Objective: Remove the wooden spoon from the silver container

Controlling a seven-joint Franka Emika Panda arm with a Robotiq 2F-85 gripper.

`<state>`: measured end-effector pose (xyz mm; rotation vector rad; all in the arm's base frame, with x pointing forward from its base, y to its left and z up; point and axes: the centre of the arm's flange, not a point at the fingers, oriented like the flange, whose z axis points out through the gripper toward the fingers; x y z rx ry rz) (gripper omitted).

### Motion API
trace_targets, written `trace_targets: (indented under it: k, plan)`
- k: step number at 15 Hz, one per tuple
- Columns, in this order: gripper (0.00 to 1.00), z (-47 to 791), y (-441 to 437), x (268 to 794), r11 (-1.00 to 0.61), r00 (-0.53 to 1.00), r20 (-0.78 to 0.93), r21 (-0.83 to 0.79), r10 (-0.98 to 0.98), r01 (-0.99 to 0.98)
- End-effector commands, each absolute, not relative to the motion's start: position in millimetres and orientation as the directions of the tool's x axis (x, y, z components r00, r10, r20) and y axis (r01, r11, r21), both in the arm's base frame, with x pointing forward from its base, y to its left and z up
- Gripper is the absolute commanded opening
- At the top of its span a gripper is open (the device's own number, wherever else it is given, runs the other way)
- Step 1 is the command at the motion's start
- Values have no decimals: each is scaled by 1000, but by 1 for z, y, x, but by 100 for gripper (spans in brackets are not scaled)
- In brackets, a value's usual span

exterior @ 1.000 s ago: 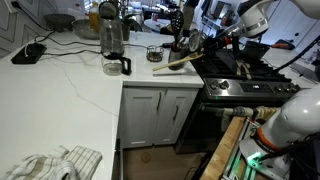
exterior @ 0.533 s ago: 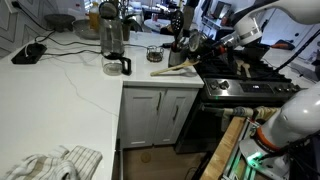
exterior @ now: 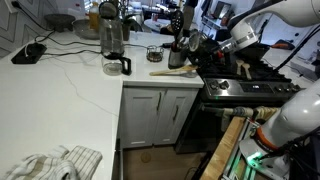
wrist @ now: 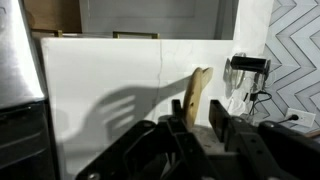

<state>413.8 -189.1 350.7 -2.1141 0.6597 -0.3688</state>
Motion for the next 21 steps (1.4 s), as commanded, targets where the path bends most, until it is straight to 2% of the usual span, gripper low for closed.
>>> trace_targets:
  k: [1, 4, 6, 9, 14, 21]
  plan:
    - [65, 336, -193, 415, -472, 807, 13, -817, -590, -332]
    - [89, 326, -195, 416, -473, 808, -13, -805, -590, -358]
    - [99, 320, -199, 416, -480, 803, -21, -792, -596, -377]
    - [100, 327, -207, 414, -489, 792, -20, -777, -610, -397]
    - [100, 397, -208, 402, -550, 801, -38, -708, -597, -443]
    - [100, 485, -185, 367, -713, 824, -15, -492, -567, -499]
